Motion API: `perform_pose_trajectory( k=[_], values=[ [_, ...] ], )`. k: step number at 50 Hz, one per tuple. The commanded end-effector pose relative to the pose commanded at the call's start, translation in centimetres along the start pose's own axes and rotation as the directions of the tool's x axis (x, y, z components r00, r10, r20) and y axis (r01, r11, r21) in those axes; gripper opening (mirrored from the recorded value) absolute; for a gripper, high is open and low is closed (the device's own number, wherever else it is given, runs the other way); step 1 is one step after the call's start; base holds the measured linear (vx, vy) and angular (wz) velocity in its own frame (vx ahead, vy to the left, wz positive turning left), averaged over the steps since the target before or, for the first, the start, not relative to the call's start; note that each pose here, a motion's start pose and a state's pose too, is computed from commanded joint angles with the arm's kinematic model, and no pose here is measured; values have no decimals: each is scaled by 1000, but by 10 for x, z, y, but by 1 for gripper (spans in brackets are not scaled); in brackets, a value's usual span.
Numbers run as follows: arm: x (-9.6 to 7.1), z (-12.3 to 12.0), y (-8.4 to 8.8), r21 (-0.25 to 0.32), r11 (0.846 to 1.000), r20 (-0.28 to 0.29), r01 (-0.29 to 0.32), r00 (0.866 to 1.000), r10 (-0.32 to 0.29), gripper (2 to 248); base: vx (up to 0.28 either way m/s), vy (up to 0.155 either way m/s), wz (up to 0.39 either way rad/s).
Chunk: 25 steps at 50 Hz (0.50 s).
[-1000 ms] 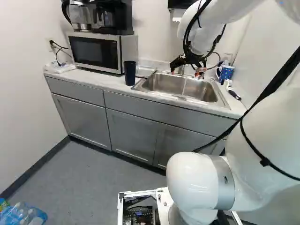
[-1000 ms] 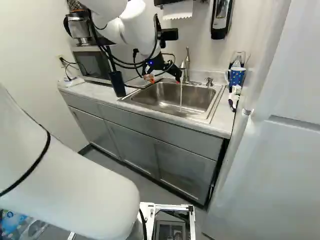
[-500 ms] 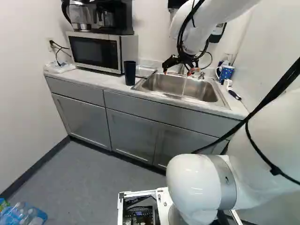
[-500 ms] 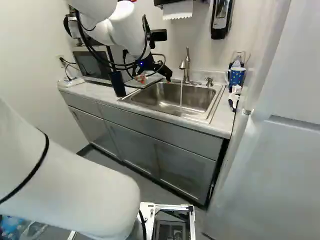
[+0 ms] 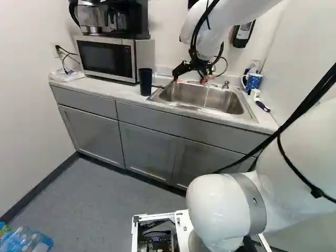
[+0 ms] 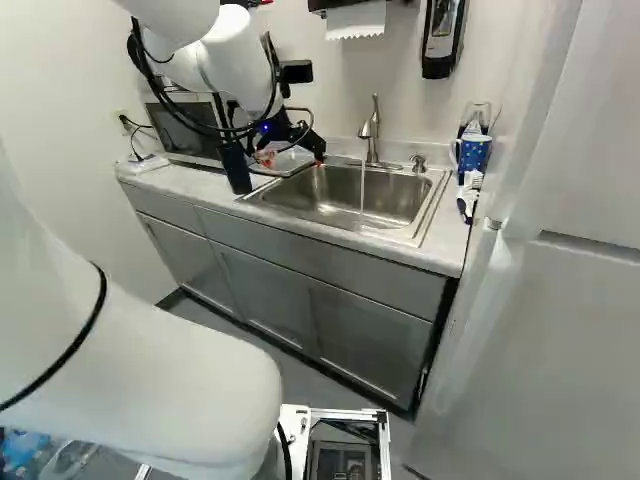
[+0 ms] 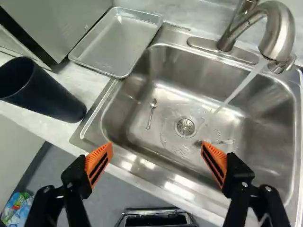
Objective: Rinse the cup and place it in the tray
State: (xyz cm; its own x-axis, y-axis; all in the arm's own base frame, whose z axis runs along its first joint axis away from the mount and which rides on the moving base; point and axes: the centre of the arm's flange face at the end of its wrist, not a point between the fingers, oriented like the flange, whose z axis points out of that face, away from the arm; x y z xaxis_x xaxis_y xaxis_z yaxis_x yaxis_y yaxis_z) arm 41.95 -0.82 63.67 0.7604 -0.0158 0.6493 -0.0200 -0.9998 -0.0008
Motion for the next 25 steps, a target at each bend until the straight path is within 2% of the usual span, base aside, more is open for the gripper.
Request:
perform_pose_trajectory(
  k=[25],
  values=[
    [5,3,-40,61,996,0,71,997,-71,247,0,0,0]
  ],
)
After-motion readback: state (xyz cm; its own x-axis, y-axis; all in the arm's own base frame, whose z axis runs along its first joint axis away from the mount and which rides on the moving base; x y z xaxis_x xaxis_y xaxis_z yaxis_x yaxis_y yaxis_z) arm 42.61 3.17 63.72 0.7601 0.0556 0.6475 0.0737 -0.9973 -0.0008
